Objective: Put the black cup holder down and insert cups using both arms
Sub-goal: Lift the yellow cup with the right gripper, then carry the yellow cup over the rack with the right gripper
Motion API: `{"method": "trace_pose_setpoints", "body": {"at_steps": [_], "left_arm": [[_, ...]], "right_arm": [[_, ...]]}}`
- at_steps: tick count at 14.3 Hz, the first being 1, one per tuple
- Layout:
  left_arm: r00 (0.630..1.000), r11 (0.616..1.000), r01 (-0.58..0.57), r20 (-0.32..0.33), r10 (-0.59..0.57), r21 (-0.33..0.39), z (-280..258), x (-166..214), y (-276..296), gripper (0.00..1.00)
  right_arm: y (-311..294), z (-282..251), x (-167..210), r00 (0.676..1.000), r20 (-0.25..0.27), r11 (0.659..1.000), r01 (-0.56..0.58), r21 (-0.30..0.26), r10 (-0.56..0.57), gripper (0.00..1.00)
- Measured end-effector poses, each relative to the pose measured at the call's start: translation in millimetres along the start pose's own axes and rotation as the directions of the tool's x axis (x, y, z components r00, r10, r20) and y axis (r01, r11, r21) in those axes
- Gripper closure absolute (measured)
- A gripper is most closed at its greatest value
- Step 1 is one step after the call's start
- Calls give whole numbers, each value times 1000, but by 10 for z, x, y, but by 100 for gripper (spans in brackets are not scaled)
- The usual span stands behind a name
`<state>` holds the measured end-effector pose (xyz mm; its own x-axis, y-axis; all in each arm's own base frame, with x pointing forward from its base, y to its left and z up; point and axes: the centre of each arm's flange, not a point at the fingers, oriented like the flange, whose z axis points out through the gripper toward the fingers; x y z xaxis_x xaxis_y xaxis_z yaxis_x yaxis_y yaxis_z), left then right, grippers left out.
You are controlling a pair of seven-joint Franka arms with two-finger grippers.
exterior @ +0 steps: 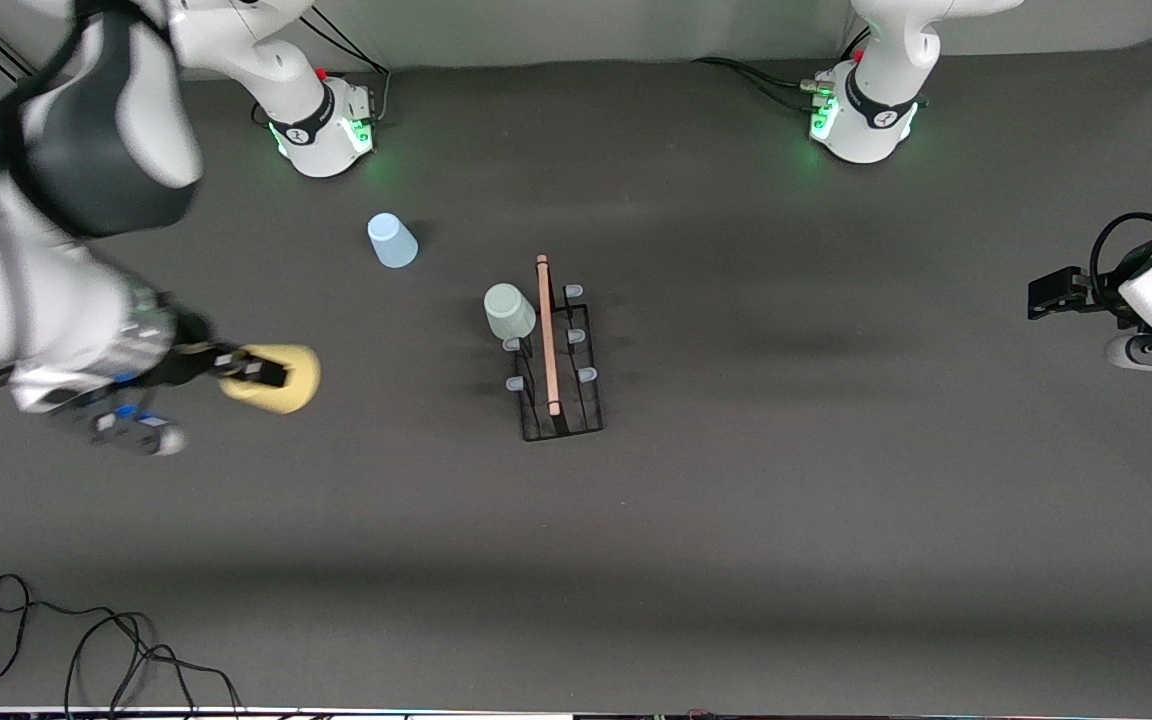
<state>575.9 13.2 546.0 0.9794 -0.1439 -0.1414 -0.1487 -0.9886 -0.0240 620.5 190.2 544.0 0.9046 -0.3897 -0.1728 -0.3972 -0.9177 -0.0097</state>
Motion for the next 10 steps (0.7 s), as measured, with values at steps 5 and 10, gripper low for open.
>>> {"method": "trace_pose_setpoints", "body": {"at_steps": [5, 10], "left_arm": [[1000, 1000, 1, 0, -1, 0, 1, 0, -3, 0], [1000, 1000, 1, 0, -1, 0, 2, 0, -4, 0]], "right_arm": [[-1112, 389, -970, 955, -35, 955, -296, -19, 295, 34], [-1587, 1023, -1253, 923, -81, 926, -376, 11, 376, 34]]}}
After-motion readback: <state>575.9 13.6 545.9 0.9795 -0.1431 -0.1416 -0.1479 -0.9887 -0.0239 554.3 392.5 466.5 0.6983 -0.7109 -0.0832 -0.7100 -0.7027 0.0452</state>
